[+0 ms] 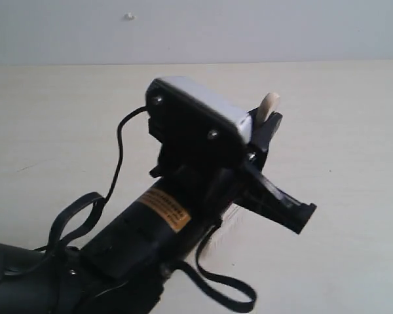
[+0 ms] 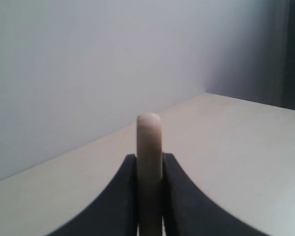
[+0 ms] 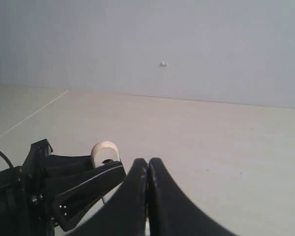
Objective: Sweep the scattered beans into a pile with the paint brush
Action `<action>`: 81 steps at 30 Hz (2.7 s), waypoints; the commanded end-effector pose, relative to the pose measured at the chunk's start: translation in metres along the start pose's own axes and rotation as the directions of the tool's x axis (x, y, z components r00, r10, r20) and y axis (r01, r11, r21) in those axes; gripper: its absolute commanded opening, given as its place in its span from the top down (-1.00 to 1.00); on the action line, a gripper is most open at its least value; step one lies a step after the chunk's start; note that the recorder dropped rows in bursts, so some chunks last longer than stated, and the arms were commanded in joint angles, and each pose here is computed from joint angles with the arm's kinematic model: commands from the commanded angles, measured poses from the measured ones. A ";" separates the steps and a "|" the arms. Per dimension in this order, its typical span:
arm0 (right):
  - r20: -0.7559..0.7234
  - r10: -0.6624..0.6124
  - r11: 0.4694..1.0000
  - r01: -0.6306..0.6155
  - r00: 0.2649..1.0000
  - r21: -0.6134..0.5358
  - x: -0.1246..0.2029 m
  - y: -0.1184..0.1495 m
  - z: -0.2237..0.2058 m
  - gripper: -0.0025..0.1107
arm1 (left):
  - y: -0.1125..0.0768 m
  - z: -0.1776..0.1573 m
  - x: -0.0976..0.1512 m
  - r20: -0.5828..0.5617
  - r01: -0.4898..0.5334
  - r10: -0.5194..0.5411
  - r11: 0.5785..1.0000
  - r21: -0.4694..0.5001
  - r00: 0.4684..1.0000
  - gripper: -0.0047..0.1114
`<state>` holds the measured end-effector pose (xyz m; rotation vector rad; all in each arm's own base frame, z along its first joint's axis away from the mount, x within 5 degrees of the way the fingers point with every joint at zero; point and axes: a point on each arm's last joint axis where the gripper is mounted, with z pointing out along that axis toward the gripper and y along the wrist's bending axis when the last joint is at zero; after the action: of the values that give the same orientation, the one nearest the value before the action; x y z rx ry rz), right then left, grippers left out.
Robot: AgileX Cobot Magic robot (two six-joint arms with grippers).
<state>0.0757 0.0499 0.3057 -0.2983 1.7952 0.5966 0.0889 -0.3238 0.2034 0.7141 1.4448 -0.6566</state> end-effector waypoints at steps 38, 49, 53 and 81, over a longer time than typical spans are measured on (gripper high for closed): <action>0.014 -0.002 1.000 0.002 1.000 -0.009 0.000 0.001 0.000 0.96 | 0.066 0.002 0.052 -0.030 0.301 -0.300 0.948 0.105 0.953 0.92; 0.014 -0.002 1.000 0.002 1.000 -0.009 0.000 0.001 0.000 0.96 | 0.091 0.016 0.048 0.006 0.288 -0.290 0.953 0.094 0.957 0.92; 0.014 -0.002 1.000 0.002 1.000 -0.009 0.000 0.001 0.000 0.96 | 0.095 0.022 0.043 0.033 0.287 -0.291 0.954 0.092 0.956 0.92; 0.014 -0.002 1.000 0.002 1.000 -0.009 0.000 0.001 0.000 0.96 | 0.085 0.044 0.074 -0.080 0.419 -0.411 0.888 0.189 0.908 0.92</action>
<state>0.0757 0.0500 0.3059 -0.2984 1.7935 0.5974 0.1823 -0.2983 0.1404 0.5826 1.5778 -1.1432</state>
